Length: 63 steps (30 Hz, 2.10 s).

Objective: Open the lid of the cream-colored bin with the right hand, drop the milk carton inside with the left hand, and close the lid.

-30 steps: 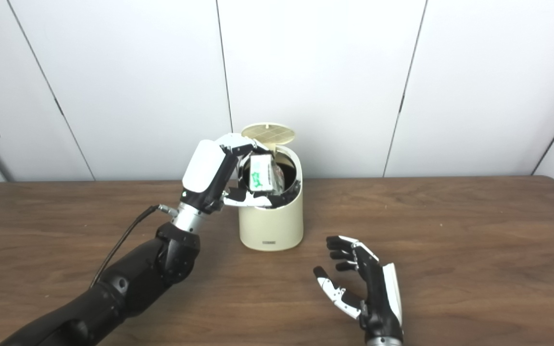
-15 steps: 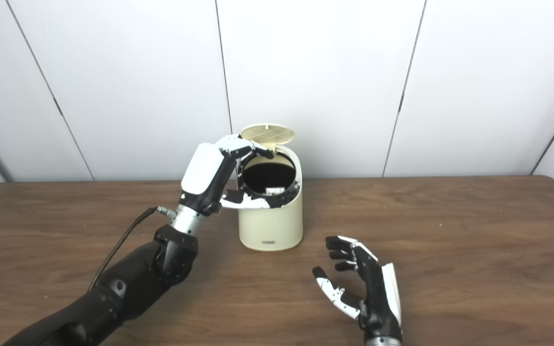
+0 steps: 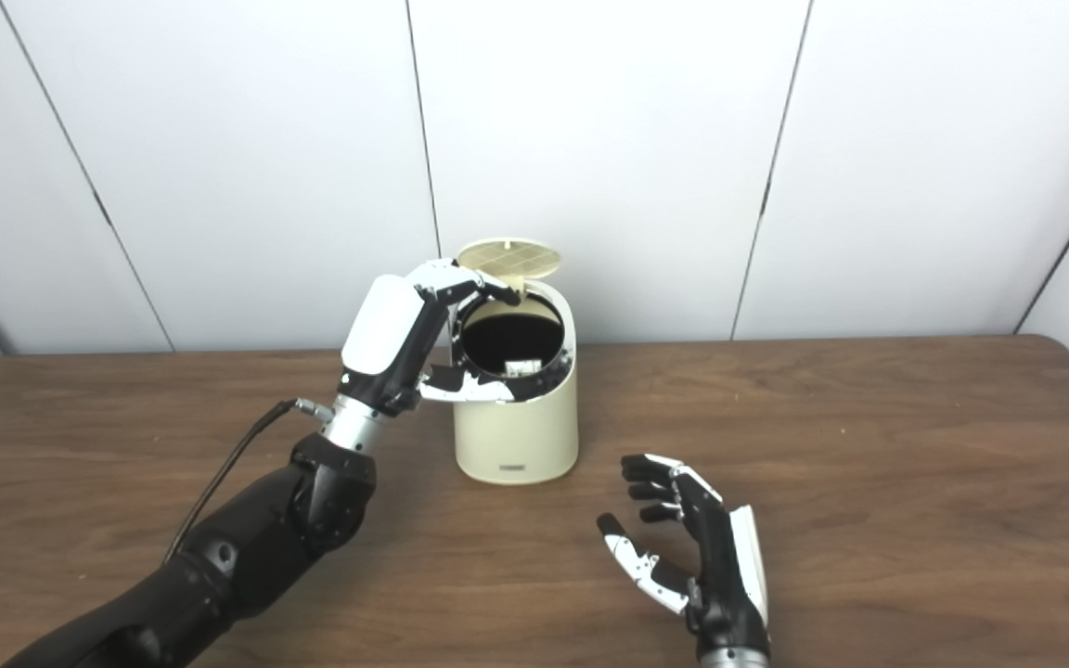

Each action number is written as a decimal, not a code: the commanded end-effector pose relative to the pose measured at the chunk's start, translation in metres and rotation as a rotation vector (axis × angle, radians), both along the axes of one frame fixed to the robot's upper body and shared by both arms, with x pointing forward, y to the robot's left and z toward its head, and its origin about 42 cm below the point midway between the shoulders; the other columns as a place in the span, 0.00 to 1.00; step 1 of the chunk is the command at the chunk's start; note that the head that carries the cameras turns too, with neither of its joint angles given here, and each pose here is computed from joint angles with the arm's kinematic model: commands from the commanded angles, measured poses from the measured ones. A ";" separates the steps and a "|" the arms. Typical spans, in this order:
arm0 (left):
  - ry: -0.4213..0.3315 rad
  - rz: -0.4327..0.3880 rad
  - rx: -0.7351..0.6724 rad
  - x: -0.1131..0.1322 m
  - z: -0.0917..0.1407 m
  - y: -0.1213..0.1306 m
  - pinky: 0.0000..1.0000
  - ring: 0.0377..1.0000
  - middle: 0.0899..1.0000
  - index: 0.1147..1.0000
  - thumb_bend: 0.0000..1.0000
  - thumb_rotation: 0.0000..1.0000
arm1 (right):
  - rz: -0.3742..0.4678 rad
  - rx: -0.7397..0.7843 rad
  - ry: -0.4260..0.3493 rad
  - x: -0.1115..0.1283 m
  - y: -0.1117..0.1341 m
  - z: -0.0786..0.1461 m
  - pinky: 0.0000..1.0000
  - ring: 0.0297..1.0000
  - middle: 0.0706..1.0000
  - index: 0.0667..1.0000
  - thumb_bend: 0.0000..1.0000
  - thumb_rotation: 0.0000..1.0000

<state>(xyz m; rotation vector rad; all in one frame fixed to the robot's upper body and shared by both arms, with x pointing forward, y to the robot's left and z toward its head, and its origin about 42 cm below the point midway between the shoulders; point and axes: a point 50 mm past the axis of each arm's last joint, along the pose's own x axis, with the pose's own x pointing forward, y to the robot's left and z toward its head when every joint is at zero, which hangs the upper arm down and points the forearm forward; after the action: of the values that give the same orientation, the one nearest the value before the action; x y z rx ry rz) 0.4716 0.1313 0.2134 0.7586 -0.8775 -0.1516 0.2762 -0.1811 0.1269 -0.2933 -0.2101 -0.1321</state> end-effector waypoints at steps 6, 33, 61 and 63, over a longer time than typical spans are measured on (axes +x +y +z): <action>-0.187 -0.044 -0.287 -0.027 0.040 0.002 0.49 0.51 0.52 0.49 0.44 0.65 | 0.005 0.014 -0.009 -0.004 0.000 -0.011 0.56 0.64 0.65 0.64 0.23 0.06; 0.208 -0.138 -0.705 -0.111 -0.001 0.084 0.85 0.89 0.92 0.92 0.68 0.91 | -0.006 -0.529 -0.653 0.046 -0.011 0.210 0.86 0.93 0.89 0.89 0.72 0.96; 0.527 -0.132 -0.687 -0.139 -0.057 0.104 0.93 0.96 0.97 0.96 0.69 1.00 | 0.239 -0.920 -0.323 0.125 0.017 0.317 0.86 0.92 0.86 0.82 0.87 0.91; 0.528 -0.131 -0.691 -0.140 -0.056 0.103 0.94 0.96 0.97 0.96 0.69 1.00 | 0.246 -0.938 -0.303 0.129 0.016 0.315 0.90 0.95 0.87 0.83 0.85 0.91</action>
<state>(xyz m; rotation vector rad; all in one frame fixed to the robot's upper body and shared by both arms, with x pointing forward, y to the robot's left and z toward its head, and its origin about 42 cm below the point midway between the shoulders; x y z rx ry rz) 0.3279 0.2348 0.1395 -0.0059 -0.3526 -0.1357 0.4066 -0.1617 0.4134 -1.1440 -0.5330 0.2332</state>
